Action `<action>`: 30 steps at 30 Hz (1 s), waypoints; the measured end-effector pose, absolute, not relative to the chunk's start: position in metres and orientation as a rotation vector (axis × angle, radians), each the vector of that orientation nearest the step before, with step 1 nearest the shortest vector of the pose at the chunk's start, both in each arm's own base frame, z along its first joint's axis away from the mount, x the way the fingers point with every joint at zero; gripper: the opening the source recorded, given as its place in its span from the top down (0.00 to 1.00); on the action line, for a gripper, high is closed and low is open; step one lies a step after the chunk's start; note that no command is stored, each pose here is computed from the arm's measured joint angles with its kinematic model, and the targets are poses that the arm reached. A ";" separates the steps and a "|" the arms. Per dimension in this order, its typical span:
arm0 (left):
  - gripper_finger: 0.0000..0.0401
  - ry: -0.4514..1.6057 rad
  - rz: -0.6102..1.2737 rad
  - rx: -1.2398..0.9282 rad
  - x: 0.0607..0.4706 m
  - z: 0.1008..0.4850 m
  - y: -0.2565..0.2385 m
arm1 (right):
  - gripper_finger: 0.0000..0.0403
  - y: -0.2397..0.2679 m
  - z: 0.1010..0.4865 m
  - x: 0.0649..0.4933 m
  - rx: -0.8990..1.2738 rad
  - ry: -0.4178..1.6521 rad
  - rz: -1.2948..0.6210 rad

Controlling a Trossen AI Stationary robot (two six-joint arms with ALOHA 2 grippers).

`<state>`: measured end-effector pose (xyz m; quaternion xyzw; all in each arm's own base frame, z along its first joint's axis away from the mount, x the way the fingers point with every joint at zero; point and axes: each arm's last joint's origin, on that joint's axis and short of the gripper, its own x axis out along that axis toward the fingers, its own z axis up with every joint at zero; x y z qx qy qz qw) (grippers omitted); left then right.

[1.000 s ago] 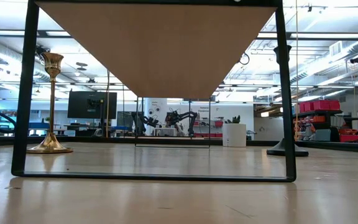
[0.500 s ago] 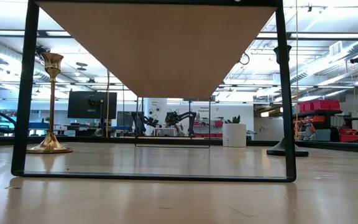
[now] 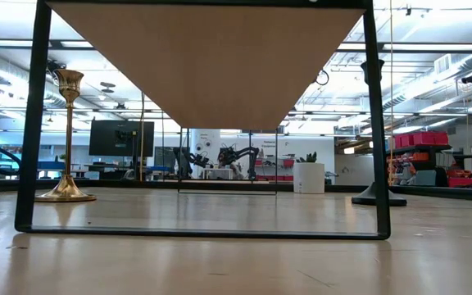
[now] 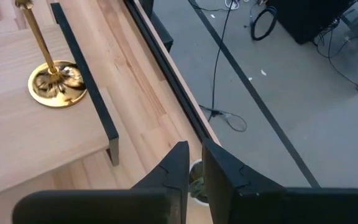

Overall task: Pick & Place candle stick holders
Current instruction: Put the top left black candle holder on the shelf

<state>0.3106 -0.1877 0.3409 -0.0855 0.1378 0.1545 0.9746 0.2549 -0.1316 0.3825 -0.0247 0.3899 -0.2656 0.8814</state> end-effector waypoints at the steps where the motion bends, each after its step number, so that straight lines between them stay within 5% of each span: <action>1: 0.96 0.278 0.311 -0.173 0.311 0.341 -0.188 | 0.88 -0.132 0.382 0.255 -0.054 0.813 -0.552; 30: 0.92 0.275 0.274 -0.198 0.311 0.342 -0.190 | 0.88 -0.131 0.382 0.255 -0.075 0.822 -0.539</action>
